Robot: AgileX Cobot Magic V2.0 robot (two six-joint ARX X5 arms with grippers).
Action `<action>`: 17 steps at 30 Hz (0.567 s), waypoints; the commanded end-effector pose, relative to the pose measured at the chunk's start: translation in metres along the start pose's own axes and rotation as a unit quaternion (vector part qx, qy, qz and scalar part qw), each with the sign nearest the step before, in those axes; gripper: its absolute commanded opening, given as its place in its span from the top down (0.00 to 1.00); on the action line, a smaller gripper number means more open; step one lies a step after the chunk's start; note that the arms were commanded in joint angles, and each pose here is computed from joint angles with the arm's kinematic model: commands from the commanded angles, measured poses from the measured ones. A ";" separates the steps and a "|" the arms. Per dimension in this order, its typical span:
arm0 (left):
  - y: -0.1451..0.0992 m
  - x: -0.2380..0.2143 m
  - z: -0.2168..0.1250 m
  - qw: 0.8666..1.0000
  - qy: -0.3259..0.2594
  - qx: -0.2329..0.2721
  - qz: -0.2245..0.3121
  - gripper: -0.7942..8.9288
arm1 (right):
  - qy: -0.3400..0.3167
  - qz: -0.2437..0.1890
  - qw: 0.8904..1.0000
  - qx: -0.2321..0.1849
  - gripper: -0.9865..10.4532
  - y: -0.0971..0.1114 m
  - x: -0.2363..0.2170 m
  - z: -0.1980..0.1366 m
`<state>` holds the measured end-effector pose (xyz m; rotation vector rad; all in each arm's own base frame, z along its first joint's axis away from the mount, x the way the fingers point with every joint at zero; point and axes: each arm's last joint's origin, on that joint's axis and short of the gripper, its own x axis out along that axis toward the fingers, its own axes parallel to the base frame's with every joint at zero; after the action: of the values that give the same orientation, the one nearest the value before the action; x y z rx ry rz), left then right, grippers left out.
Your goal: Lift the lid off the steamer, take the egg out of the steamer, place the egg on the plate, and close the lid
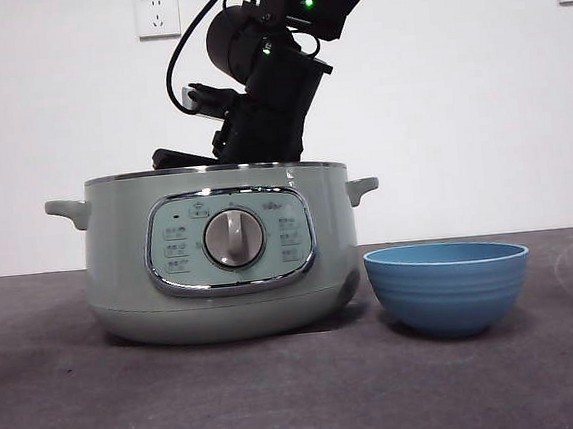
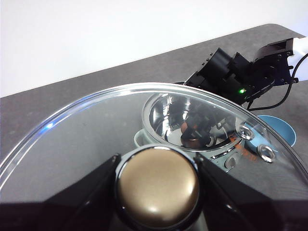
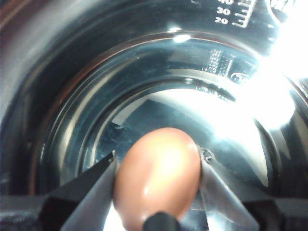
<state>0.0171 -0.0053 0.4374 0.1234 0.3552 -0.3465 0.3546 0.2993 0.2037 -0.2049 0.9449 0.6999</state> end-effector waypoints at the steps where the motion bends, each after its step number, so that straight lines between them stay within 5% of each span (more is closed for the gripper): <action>1: 0.001 -0.007 0.005 0.999 -0.034 -0.004 0.001 0.93 | 0.010 0.000 1.000 0.003 0.89 0.000 0.009 -0.004; 9: 0.001 -0.007 0.005 0.999 -0.034 -0.004 0.001 0.93 | -0.011 0.001 1.000 -0.008 0.92 0.002 -0.006 0.003; 17: 0.001 -0.007 0.005 0.999 -0.035 -0.005 0.001 0.93 | -0.082 0.004 0.996 -0.023 0.92 0.011 -0.076 0.024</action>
<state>0.0171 -0.0053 0.4374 0.1230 0.3552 -0.3465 0.3379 0.2851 0.2710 -0.1785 0.7971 0.7297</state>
